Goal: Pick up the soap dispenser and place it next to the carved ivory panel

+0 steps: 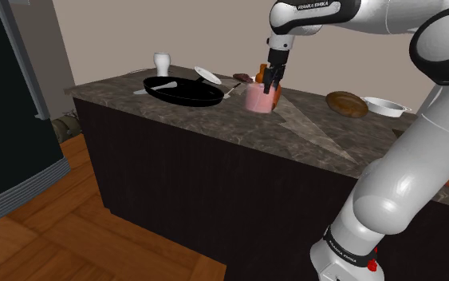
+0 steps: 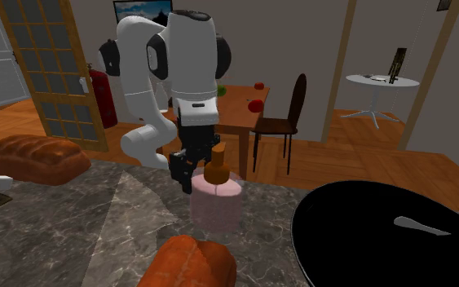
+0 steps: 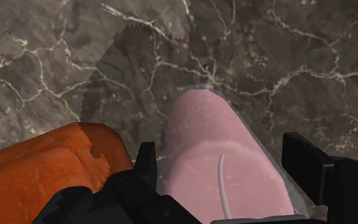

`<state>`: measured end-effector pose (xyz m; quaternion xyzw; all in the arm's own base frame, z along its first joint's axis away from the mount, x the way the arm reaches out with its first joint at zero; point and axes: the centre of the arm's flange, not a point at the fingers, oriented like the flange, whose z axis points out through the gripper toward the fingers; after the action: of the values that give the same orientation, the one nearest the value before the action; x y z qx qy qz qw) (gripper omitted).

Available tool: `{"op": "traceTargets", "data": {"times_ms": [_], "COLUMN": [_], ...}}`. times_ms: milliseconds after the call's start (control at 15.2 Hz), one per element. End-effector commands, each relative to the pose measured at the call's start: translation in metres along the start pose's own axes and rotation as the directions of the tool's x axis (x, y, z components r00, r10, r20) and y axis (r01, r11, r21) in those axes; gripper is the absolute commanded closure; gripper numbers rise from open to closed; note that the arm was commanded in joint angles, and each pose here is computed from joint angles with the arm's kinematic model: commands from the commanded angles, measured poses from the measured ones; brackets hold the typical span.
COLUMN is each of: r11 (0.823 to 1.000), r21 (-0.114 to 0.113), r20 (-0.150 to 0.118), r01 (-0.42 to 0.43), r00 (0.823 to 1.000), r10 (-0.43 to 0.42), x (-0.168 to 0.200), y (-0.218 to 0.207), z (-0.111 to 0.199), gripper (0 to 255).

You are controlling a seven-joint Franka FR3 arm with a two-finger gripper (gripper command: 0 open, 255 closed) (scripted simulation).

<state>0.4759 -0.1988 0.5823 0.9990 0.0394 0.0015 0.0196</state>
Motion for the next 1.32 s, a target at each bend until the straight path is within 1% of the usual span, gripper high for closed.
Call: {"op": "traceTargets", "data": {"times_ms": [0, 528, 1254], "r11": [1.000, 1.000, 1.000], "r21": [0.000, 0.000, 0.000], "r20": [0.000, 0.000, 0.000], "r01": [0.000, 0.000, 0.000], "r00": [1.000, 1.000, 1.000], "r10": [0.000, 0.000, 0.000], "x": [0.001, 0.001, -0.126], "y": [0.001, 0.003, 0.053], "z": [-0.010, -0.052, -0.102], "gripper": [255, 255, 255]}}
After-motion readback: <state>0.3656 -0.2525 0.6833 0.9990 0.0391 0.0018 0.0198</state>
